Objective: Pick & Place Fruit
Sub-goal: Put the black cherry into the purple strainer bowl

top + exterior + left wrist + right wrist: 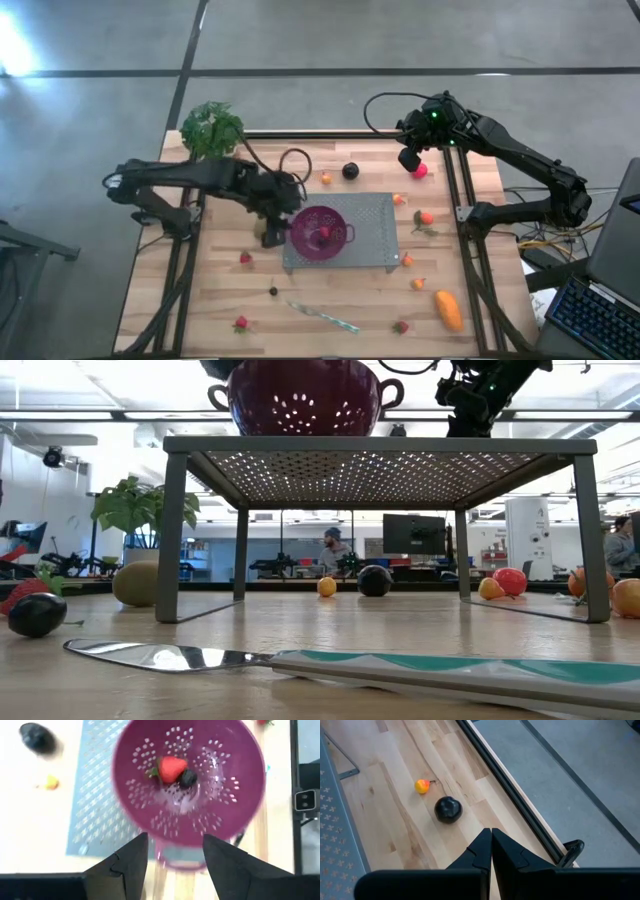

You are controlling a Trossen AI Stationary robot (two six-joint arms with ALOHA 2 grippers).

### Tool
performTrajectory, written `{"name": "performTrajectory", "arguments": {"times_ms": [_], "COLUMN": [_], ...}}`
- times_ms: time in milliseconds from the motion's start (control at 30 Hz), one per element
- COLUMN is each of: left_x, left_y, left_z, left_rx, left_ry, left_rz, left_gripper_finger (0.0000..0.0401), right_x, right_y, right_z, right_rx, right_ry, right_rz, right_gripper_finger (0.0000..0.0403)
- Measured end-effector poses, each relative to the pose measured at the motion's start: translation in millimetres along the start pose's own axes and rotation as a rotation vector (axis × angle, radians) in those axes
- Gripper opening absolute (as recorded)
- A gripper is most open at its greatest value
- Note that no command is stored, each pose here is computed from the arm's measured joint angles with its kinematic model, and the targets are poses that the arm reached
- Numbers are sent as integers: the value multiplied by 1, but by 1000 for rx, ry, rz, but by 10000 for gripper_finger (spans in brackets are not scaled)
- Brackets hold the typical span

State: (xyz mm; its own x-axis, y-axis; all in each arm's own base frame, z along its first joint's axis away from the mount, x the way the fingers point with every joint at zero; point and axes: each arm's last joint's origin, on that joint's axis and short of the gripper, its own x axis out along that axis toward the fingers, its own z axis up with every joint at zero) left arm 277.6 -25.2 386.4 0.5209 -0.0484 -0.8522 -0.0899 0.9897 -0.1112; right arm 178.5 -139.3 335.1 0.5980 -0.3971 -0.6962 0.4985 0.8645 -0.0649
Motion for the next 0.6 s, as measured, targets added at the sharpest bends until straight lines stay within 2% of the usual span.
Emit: {"name": "performTrajectory", "arguments": {"times_ms": [133, 300, 600], "left_x": [-24, -38, -43], "left_y": [-7, -23, -76], "left_z": [-5, -23, -51], "left_rx": [-65, -110, -141], "left_ry": [34, 76, 52], "left_rz": [54, 115, 144], "left_gripper_finger": [186, 177, 172], "right_x": [0, 0, 0], "right_y": [0, 0, 0], "right_z": [-1, -1, -1], "right_rx": [0, -5, -15], "right_ry": [9, 11, 13], "right_rz": [1, 1, 2], "right_gripper_finger": [8, 8, 8]}}
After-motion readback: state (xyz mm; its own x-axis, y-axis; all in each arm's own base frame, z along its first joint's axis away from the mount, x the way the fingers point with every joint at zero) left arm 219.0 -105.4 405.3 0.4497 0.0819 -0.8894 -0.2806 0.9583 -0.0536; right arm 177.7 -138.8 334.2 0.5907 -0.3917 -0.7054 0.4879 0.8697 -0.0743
